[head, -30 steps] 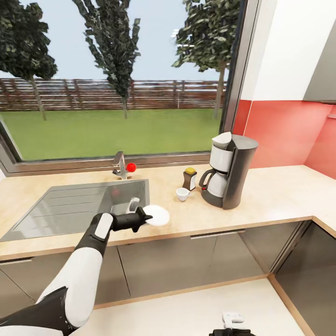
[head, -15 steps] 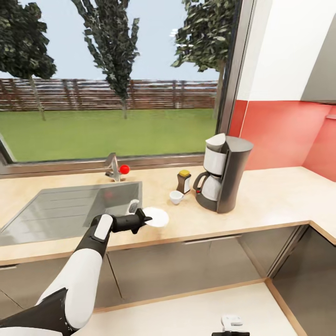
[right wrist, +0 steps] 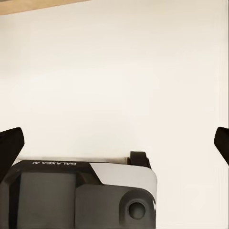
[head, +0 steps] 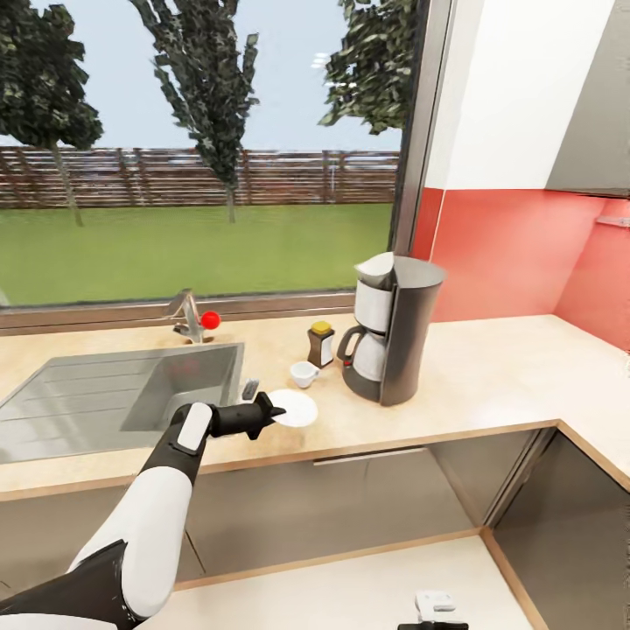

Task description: Set up a coffee station on the kitchen countertop: keep the coffee maker on the countertop, move the bottle of coffee from the kitchen shelf to the counter next to the coffee maker, place a paper coffee filter on top of the coffee maker, put the saucer next to the coffee maker with the coffee cup on the saucer, and place the electric kettle next to the coffee maker.

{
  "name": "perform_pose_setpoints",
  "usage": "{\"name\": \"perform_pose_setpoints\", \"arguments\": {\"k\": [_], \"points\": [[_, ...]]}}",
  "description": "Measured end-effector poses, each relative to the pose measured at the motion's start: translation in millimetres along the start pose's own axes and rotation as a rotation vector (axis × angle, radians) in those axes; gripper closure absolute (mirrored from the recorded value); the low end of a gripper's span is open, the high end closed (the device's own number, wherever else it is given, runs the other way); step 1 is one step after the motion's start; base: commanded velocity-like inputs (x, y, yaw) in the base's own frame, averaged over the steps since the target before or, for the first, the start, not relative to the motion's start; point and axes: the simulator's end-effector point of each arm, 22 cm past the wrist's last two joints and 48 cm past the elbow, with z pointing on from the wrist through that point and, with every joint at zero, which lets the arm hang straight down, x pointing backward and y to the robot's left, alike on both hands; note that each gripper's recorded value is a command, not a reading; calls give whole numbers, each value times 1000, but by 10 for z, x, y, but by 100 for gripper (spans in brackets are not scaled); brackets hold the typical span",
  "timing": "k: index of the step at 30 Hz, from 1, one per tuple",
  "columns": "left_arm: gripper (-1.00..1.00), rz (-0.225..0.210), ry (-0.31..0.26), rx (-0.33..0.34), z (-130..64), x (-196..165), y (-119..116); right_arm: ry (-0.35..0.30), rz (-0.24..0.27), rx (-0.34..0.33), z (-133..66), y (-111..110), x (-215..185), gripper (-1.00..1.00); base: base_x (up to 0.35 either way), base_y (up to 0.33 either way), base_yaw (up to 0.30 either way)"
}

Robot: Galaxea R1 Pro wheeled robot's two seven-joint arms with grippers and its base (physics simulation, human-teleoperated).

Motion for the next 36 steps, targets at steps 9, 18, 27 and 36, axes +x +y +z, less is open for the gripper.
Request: {"name": "perform_pose_setpoints", "arguments": {"k": [9,18,27,36], "points": [[100,3,-15,-1,-4,-30,13,11,-10,-1,3,-2,86,-100,65,-271,0],[100,-18,11,-6,58,74,88,12,-57,2,5,-11,96,-100,80,-91,0],[100,-25,19,-7,78,110,112,12,-58,3,5,-12,97,-100,2,-176,0],[100,-36,17,-28,59,162,274,12,-58,2,2,-11,98,-100,100,-41,0]]}}
